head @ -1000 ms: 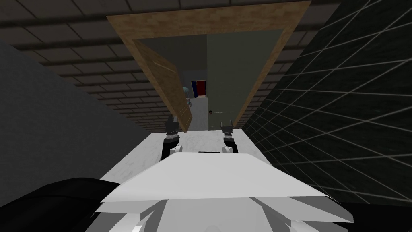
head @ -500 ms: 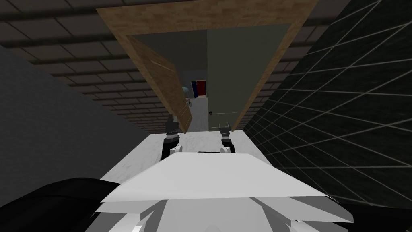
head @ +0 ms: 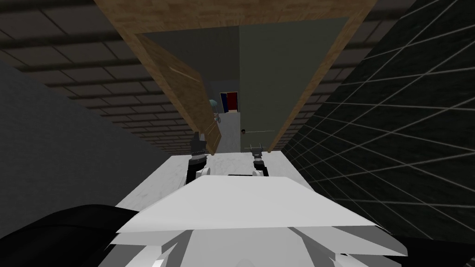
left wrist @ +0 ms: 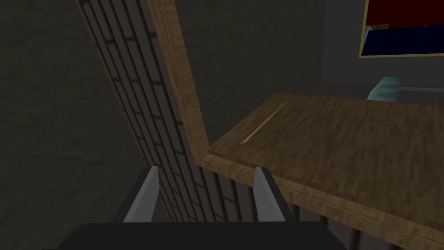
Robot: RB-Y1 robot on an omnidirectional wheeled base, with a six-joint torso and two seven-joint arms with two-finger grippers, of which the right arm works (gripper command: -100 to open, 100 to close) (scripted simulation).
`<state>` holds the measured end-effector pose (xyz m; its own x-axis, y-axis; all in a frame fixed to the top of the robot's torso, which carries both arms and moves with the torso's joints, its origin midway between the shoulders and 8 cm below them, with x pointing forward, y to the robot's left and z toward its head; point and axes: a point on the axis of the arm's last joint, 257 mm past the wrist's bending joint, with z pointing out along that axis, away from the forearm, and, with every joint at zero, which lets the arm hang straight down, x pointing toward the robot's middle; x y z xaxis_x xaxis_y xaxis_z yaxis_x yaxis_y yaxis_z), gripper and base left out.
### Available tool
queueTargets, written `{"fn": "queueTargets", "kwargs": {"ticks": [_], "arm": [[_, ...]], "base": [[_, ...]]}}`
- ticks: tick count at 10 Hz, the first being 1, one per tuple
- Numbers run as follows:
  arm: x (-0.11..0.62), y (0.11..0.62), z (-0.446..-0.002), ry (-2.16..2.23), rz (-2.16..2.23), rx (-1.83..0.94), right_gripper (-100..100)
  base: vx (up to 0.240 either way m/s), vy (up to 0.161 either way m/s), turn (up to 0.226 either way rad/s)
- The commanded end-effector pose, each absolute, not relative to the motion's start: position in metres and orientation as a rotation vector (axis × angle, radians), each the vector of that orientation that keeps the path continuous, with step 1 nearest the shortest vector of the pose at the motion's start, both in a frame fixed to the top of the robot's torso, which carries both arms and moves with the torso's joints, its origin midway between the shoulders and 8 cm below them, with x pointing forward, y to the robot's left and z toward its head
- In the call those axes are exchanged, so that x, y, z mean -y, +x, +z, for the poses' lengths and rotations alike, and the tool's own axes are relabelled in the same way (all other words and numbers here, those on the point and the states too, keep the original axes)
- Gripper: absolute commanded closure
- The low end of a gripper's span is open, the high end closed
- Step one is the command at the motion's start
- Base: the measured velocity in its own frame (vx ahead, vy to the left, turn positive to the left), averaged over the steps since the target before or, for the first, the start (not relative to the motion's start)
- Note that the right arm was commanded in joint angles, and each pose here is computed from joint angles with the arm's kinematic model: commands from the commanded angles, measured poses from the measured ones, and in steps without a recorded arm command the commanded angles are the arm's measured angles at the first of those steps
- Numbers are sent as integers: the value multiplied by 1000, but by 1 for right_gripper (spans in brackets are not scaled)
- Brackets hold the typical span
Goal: Push the door open
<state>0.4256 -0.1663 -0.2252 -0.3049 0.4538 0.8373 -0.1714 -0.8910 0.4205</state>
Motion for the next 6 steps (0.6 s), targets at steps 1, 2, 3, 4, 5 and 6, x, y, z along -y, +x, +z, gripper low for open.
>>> {"fn": "queueTargets", "kwargs": {"ticks": [1, 2, 3, 4, 5, 6], "arm": [[162, 428, -237, 1609, 2251, -338, -100], [159, 428, -244, 1639, 2258, -328, -100], [156, 428, -252, 1669, 2265, -317, -100], [154, 428, -259, 1698, 2271, -307, -100], [151, 428, -266, 1726, 2276, -296, -100], [148, 428, -273, 1755, 2280, -286, -100]], "base": [[92, 17, 3], [92, 21, 2], [95, 2, 0], [92, 10, 6], [112, 5, 1], [116, 17, 4]]}}
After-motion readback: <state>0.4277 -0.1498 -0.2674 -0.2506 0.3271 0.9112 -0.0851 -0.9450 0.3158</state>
